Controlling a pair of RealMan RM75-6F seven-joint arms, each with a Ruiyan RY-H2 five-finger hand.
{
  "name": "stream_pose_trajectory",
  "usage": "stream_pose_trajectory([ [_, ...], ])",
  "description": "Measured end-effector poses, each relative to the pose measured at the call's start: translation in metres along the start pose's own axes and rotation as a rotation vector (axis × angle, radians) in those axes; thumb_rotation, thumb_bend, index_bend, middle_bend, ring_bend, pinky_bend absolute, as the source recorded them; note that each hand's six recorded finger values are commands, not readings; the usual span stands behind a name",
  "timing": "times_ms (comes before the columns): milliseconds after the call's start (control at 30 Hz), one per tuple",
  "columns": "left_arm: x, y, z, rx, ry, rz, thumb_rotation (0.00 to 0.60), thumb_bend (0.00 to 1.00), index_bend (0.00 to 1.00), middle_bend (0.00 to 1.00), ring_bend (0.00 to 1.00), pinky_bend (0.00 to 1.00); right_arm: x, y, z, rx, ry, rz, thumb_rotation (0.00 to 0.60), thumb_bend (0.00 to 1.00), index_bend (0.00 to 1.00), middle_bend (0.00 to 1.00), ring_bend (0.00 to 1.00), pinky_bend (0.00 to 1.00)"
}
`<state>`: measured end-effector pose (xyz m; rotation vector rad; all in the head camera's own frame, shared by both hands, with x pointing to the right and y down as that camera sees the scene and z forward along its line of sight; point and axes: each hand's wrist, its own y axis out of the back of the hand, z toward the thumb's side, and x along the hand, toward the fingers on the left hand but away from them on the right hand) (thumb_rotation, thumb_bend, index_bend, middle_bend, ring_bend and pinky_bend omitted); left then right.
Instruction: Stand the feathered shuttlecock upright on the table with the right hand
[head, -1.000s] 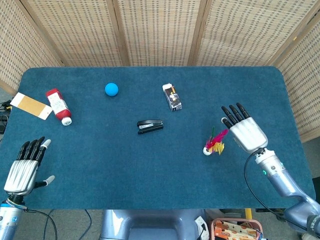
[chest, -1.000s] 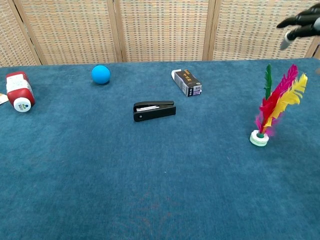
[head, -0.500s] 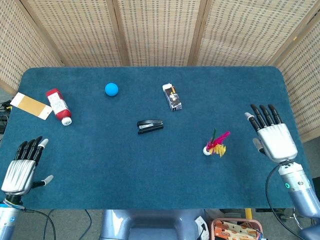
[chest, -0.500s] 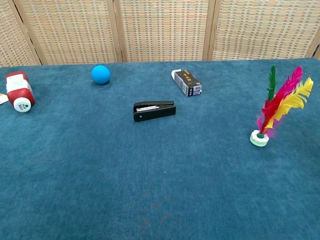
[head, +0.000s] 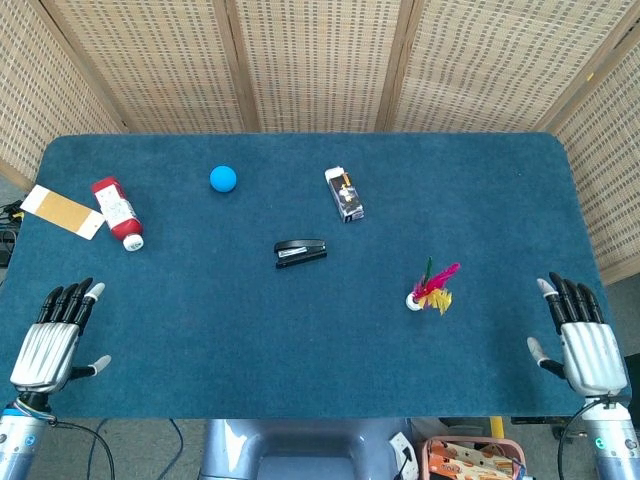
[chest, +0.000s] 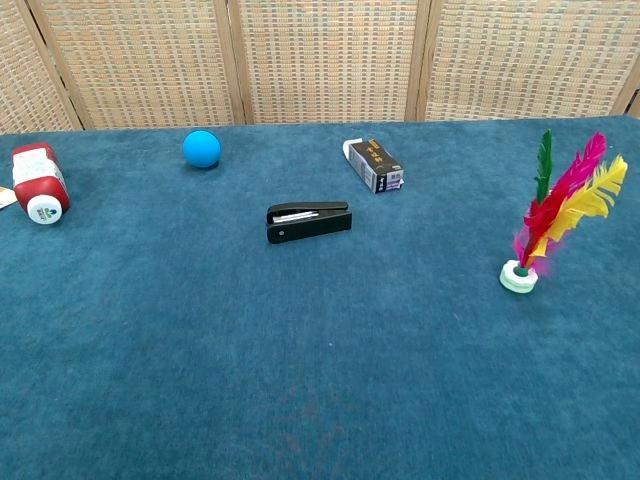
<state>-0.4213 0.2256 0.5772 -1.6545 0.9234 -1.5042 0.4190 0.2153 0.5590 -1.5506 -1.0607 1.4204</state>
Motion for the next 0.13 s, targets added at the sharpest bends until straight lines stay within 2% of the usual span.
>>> stream_pose_trajectory([
  [133, -0.0001, -0.0009, -0.0006, -0.002, 0.002, -0.003, 0.6, 0.04, 0.0, 0.0, 0.0, 0.0, 0.0048, -0.0064, 0.0009, -0.004, 0.0, 0.012, 0.6, 0.3, 0.02, 0.0, 0.0, 0.0],
])
